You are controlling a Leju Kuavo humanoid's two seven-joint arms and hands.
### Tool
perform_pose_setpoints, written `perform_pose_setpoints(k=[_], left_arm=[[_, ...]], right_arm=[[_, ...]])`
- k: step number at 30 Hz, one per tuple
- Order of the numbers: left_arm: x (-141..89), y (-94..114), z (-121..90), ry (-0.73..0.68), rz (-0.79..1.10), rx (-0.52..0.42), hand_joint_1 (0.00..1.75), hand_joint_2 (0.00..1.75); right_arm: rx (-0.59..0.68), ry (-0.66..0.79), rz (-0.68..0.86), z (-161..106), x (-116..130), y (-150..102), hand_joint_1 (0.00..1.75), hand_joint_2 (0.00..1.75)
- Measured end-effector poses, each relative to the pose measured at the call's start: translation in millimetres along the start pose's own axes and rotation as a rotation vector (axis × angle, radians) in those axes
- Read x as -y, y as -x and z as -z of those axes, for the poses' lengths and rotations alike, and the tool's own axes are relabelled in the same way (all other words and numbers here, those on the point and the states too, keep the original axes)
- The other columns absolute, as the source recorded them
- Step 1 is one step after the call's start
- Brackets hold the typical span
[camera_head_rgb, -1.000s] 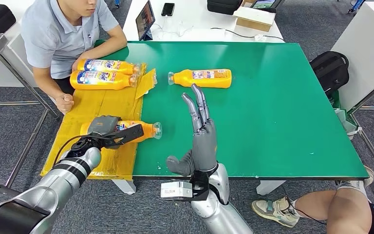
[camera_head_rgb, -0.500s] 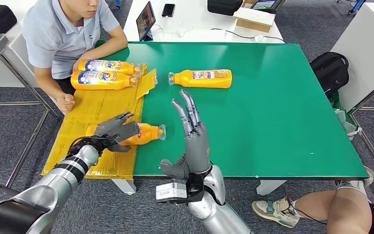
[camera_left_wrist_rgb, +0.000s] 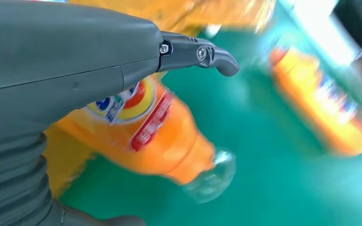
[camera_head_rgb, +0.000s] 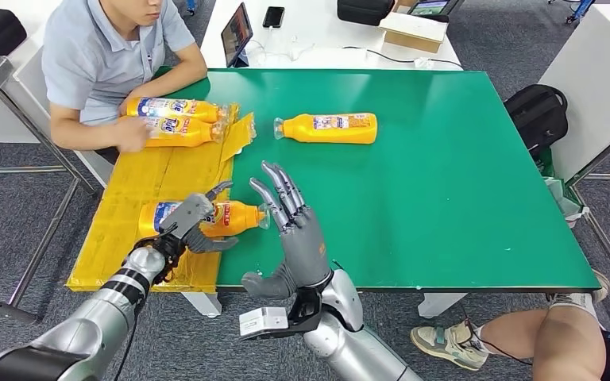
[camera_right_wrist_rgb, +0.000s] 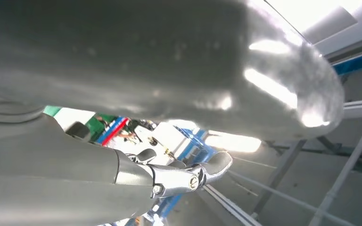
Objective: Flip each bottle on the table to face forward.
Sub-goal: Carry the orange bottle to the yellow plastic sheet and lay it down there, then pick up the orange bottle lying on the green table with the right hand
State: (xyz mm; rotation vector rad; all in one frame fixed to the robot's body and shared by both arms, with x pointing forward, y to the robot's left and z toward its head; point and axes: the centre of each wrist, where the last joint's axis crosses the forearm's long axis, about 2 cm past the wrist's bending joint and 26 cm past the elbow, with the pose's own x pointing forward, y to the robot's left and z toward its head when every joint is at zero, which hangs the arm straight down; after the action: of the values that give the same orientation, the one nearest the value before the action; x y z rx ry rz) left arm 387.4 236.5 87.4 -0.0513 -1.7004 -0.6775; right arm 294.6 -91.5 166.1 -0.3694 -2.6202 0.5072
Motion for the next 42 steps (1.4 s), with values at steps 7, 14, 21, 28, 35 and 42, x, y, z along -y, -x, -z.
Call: perform_pose_setpoints(k=[7, 14, 21, 28, 35, 42], left_arm=[[22.7, -36.6, 1.2, -0.352, -0.488, 0.192, 0.00, 1.75], [26.6, -61.2, -16.7, -0.565, -0.759, 0.305, 0.00, 1.75], [23.5, -69.6, -29.7, -0.643, -0.732, 0.344, 0.00, 1.75], [18.1, -61.8, -54.6, -0.803, -0.451, 0.327, 0.00, 1.75], [14.7, -59.4, -75.9, -0.861, -0.285, 0.306, 0.00, 1.75], [13.7, -62.8, -91.1, -0.870, -0.137, 0.313, 0.00, 1.75]], right_arm=[[0.036, 0.160, -0.059, 22.0, 20.1, -17.9, 0.00, 1.75], [-0.035, 0.352, -0.042, 29.6, 43.0, -25.5, 0.00, 1.75], [-0.076, 0.351, -0.044, 18.5, 45.1, -21.0, 0.00, 1.75], [-0.254, 0.053, -0.114, -33.6, 22.2, 20.7, 0.00, 1.75], [-0.389, -0.227, -0.249, -74.3, 26.5, 54.5, 0.00, 1.75], [-0.483, -0.444, -0.408, -90.8, 43.9, 74.4, 0.00, 1.75]])
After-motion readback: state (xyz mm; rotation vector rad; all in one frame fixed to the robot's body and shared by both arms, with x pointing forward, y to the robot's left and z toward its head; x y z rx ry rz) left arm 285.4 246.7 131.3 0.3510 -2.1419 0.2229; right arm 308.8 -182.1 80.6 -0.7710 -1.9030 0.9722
